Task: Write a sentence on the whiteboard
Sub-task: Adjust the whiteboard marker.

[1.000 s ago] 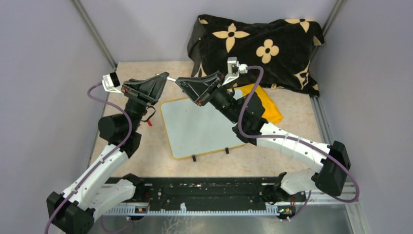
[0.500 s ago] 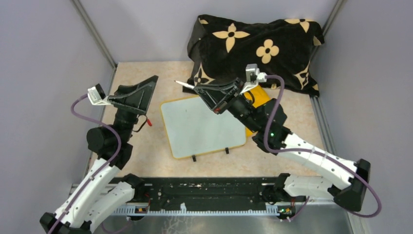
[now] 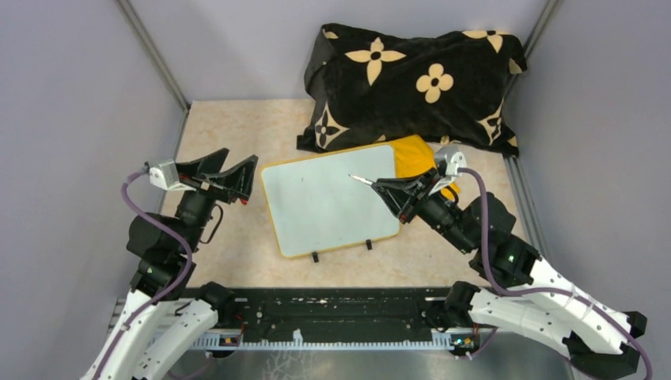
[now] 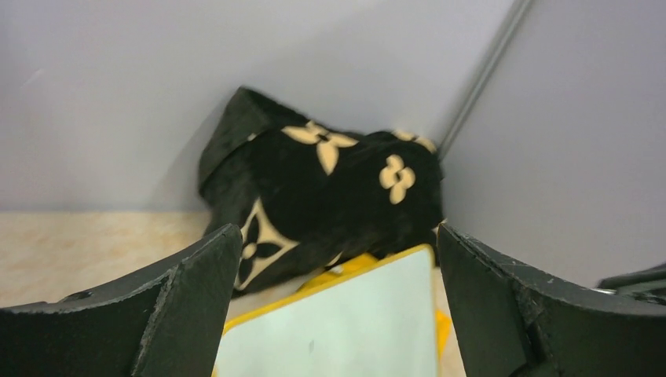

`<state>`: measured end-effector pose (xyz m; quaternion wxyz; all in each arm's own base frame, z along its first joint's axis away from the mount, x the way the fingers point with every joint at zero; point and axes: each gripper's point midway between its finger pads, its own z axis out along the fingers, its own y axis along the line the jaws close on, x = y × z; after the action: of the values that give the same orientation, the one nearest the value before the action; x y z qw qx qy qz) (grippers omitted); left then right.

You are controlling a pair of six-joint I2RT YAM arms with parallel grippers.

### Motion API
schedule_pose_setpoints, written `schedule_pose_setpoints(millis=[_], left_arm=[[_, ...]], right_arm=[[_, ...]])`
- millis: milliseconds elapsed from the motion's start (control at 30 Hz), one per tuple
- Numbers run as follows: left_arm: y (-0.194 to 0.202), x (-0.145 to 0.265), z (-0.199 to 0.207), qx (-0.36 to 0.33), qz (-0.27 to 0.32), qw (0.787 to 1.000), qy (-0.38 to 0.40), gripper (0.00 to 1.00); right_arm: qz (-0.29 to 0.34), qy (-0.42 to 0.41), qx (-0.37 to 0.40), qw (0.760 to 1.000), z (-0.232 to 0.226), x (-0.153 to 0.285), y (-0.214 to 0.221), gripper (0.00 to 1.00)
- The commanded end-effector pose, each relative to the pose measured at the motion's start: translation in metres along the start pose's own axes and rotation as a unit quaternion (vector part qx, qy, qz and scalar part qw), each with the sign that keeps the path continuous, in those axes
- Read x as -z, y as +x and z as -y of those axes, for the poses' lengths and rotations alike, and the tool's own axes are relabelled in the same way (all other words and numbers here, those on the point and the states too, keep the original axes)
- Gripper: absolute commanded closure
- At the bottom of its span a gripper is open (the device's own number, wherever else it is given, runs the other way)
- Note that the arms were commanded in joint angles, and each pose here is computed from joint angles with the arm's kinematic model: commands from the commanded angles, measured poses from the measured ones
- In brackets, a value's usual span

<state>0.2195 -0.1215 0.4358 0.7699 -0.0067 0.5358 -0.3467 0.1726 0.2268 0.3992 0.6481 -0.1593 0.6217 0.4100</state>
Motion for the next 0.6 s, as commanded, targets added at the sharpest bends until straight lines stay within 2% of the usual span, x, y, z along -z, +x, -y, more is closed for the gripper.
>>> schedule_pose_setpoints(millis=[0, 167, 367, 567], left_arm=[[0.056, 0.030, -0.055, -0.088, -0.113, 0.984, -0.102, 0.01], [0.080, 0.046, -0.082, -0.091, -0.145, 0.972, -0.159, 0.01], [0.095, 0.046, -0.091, -0.092, -0.167, 0.965, -0.177, 0.01], [0.115, 0.056, -0.101, -0.094, -0.190, 0.959, -0.189, 0.01]], right_arm=[[-0.049, 0.033, 0.041, 0.997, 0.022, 0.019, 0.028, 1.00], [-0.057, 0.057, 0.045, 0.996, 0.033, 0.027, 0.035, 1.00], [-0.064, 0.105, 0.064, 0.990, 0.053, 0.027, 0.043, 1.00], [-0.065, 0.117, 0.052, 0.990, 0.055, 0.025, 0.045, 1.00]])
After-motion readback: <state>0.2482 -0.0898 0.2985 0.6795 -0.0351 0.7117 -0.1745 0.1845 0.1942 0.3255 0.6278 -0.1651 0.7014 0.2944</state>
